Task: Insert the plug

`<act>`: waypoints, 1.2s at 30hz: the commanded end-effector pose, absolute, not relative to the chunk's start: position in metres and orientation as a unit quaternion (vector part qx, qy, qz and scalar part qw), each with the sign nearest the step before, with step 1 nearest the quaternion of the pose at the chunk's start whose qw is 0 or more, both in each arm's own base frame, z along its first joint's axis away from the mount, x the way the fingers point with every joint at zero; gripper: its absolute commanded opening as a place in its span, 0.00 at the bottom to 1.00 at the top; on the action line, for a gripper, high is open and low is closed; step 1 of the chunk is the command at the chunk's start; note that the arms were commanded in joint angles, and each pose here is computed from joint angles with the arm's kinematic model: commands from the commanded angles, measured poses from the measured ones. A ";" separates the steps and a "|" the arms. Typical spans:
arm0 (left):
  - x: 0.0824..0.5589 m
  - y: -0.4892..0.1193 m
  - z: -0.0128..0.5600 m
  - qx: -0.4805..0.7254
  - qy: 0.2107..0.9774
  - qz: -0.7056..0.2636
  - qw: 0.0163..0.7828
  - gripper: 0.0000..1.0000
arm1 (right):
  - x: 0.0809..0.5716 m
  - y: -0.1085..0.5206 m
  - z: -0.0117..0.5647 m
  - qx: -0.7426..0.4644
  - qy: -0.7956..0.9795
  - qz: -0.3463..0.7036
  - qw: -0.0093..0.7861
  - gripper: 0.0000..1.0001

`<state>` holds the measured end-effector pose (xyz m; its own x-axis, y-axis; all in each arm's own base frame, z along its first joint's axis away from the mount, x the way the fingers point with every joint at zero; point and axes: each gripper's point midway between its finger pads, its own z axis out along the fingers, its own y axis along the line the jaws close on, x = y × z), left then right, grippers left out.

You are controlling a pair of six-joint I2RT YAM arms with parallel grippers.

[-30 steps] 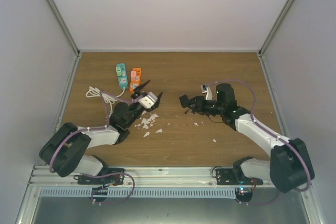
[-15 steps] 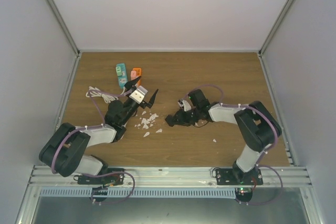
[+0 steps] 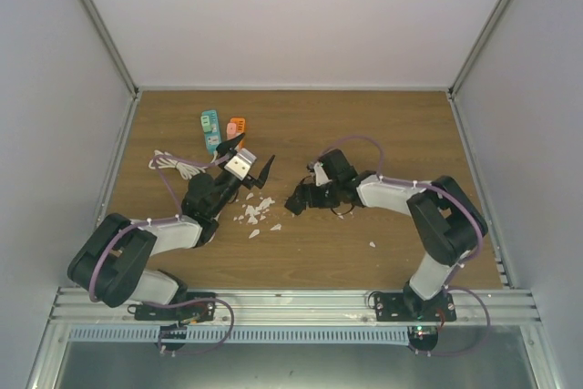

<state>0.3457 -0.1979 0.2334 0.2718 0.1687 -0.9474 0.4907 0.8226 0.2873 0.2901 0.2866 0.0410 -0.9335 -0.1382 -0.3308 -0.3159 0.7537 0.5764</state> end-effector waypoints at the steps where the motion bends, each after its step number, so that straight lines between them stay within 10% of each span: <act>1: 0.349 -0.195 0.248 0.266 0.579 -0.109 0.763 0.99 | 0.293 0.258 0.038 -0.120 0.953 0.199 0.194 0.89; 8: 0.350 -0.197 0.247 0.269 0.581 -0.111 0.760 0.99 | 0.288 0.250 0.050 -0.140 0.953 0.104 0.248 0.89; 15: 0.353 -0.199 0.245 0.270 0.586 -0.111 0.756 0.99 | 0.268 0.263 0.083 -0.175 0.933 0.087 0.304 0.56; 27: 0.355 -0.198 0.244 0.268 0.590 -0.108 0.754 0.99 | 0.264 0.291 0.056 -0.286 0.907 -0.105 0.291 0.87; 36: 0.357 -0.196 0.244 0.265 0.592 -0.105 0.754 0.99 | 0.278 0.293 0.049 -0.304 0.881 -0.199 0.303 0.77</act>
